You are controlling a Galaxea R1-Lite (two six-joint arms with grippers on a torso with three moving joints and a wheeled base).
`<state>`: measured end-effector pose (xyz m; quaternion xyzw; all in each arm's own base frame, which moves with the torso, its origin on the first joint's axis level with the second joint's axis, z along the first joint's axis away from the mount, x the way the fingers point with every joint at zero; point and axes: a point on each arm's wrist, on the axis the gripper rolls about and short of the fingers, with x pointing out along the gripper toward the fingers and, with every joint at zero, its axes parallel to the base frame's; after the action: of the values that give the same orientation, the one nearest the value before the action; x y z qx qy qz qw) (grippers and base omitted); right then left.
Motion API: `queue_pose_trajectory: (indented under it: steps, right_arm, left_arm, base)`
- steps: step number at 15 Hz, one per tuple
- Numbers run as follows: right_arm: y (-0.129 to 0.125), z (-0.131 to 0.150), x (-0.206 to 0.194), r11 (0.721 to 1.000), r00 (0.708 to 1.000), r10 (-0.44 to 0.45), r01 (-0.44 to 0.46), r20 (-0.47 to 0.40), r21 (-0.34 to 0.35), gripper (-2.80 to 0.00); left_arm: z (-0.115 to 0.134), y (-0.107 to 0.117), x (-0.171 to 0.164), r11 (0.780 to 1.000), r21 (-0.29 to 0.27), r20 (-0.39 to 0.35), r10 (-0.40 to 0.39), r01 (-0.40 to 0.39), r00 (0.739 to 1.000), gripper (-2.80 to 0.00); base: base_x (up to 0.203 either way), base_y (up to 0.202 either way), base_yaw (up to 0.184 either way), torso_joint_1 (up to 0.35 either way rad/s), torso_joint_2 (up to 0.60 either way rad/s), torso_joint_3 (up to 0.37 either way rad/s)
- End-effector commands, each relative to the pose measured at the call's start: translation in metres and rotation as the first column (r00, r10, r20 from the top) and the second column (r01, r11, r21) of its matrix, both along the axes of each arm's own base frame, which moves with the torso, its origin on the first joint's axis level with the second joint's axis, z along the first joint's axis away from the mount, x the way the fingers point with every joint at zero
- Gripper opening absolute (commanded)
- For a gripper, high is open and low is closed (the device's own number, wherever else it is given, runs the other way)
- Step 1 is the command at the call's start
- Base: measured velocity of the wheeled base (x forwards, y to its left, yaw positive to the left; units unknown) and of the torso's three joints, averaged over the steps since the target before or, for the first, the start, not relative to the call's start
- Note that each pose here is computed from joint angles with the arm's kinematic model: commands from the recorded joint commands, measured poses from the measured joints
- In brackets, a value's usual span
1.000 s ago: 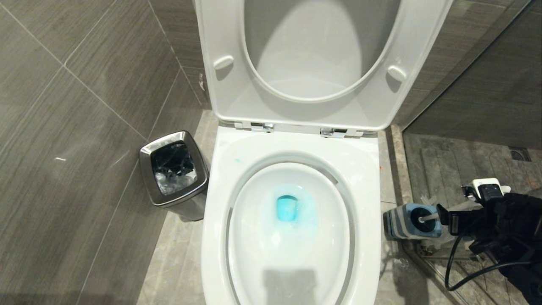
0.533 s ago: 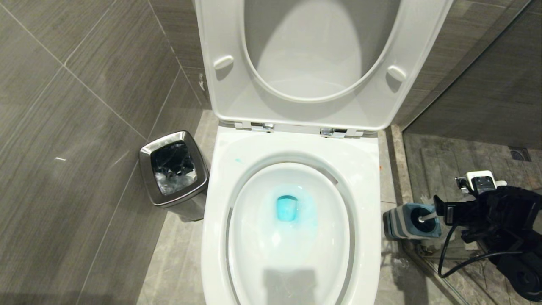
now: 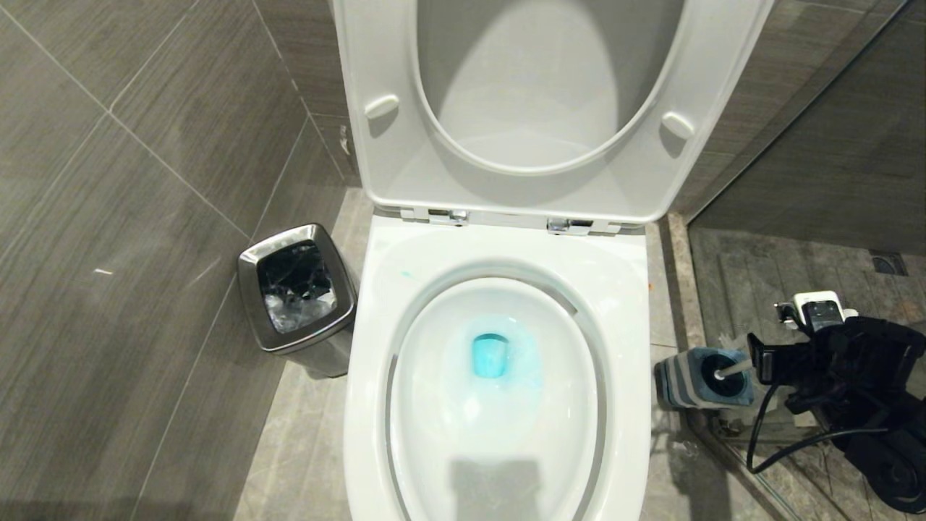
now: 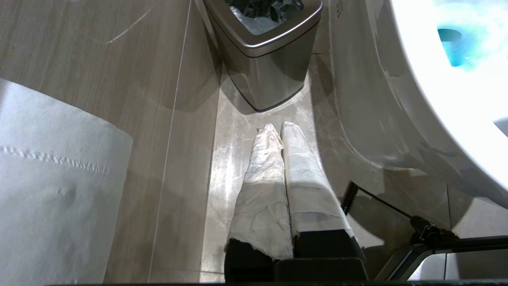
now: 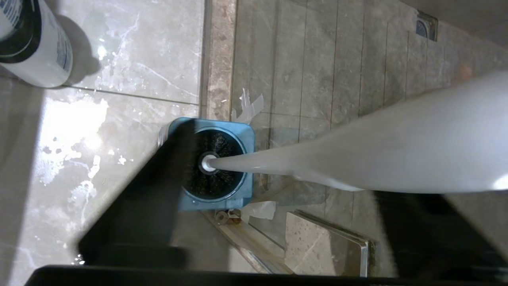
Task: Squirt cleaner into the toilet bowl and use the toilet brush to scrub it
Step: Scrub the toilet bowl
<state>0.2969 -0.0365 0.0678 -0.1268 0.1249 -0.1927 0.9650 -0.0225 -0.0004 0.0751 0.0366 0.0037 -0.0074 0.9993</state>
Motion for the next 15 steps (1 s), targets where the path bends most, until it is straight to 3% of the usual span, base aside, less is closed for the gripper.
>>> queue_pose_trajectory:
  steps: [1,11,15]
  right_arm:
    - [0.0006,0.0021,0.0003,1.0,1.0,0.001,-0.001,0.012,-0.005,-2.8]
    - [0.0015,0.0045,0.0017,1.0,1.0,0.005,-0.005,0.03,-0.003,-2.8]
    - [0.0023,0.0117,-0.002,1.0,0.997,0.008,-0.008,0.074,-0.002,-2.8]
  left_arm:
    - [-0.0002,0.0,0.0,1.0,0.0,0.0,0.0,0.0,1.0,-2.8]
    - [0.0,0.0,0.0,1.0,0.0,0.0,-0.001,0.001,1.0,-2.8]
    - [0.0,0.0,0.0,1.0,0.0,0.0,0.001,-0.001,1.0,-2.8]
  base:
    - [0.0,0.0,0.0,0.0,0.0,0.0]
    - [0.0,0.0,0.0,0.0,0.0,0.0]
    - [0.0,0.0,0.0,0.0,0.0,0.0]
